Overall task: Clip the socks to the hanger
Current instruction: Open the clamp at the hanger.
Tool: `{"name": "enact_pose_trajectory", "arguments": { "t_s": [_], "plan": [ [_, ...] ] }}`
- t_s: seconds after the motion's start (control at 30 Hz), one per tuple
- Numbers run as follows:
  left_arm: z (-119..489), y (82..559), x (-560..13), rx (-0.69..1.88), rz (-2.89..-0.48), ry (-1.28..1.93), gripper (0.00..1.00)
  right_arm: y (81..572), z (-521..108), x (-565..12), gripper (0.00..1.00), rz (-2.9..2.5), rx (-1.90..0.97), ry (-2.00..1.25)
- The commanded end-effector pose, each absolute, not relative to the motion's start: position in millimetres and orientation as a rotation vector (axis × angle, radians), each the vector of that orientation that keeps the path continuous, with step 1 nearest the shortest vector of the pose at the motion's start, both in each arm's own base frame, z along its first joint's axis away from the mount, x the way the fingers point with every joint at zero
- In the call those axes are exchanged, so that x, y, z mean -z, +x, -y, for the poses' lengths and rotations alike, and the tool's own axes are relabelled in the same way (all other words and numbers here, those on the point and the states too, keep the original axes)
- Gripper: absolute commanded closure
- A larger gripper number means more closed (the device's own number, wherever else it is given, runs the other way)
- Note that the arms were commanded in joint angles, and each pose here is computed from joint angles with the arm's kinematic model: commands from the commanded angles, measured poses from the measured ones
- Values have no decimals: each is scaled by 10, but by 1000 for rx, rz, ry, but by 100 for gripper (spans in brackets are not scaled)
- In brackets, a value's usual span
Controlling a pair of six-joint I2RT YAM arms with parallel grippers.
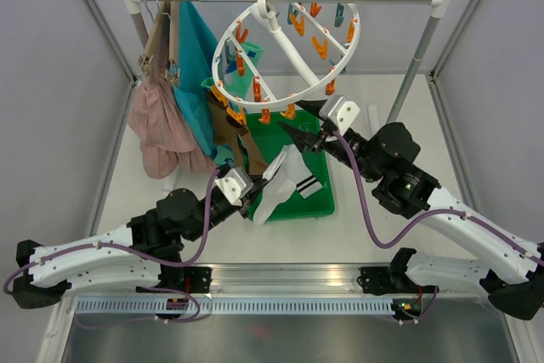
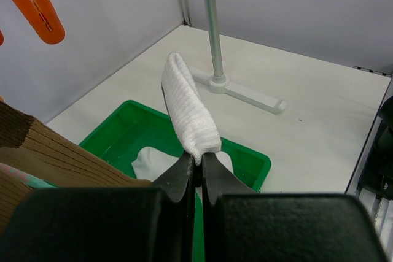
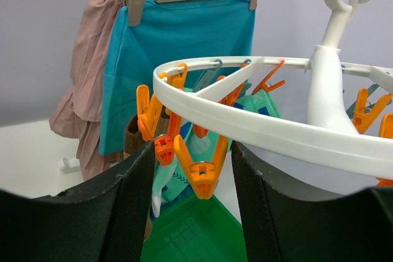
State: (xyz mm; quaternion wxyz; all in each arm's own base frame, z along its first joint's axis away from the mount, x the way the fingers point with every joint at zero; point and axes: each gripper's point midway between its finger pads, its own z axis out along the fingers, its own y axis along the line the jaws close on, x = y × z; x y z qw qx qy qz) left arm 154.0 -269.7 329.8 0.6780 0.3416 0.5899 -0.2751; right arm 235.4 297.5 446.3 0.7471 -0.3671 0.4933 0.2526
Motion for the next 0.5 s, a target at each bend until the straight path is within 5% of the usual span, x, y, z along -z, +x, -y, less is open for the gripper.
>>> {"name": "enact_pose_trajectory", "arguments": {
  "t_s": [0.0, 0.2, 0.47],
  "plan": [
    [2652, 1516, -3584, 632, -1267, 742, 98, 2285, -2979, -4800, 40, -988, -584, -764],
    [2652, 1518, -3583, 628, -1268, 746, 98, 2319, -2983, -4812, 40, -994, -582, -746],
    [2662, 1522, -3586, 629, -1268, 745, 98, 2336, -2984, -4832, 53, -1004, -593, -725]
  ]
}}
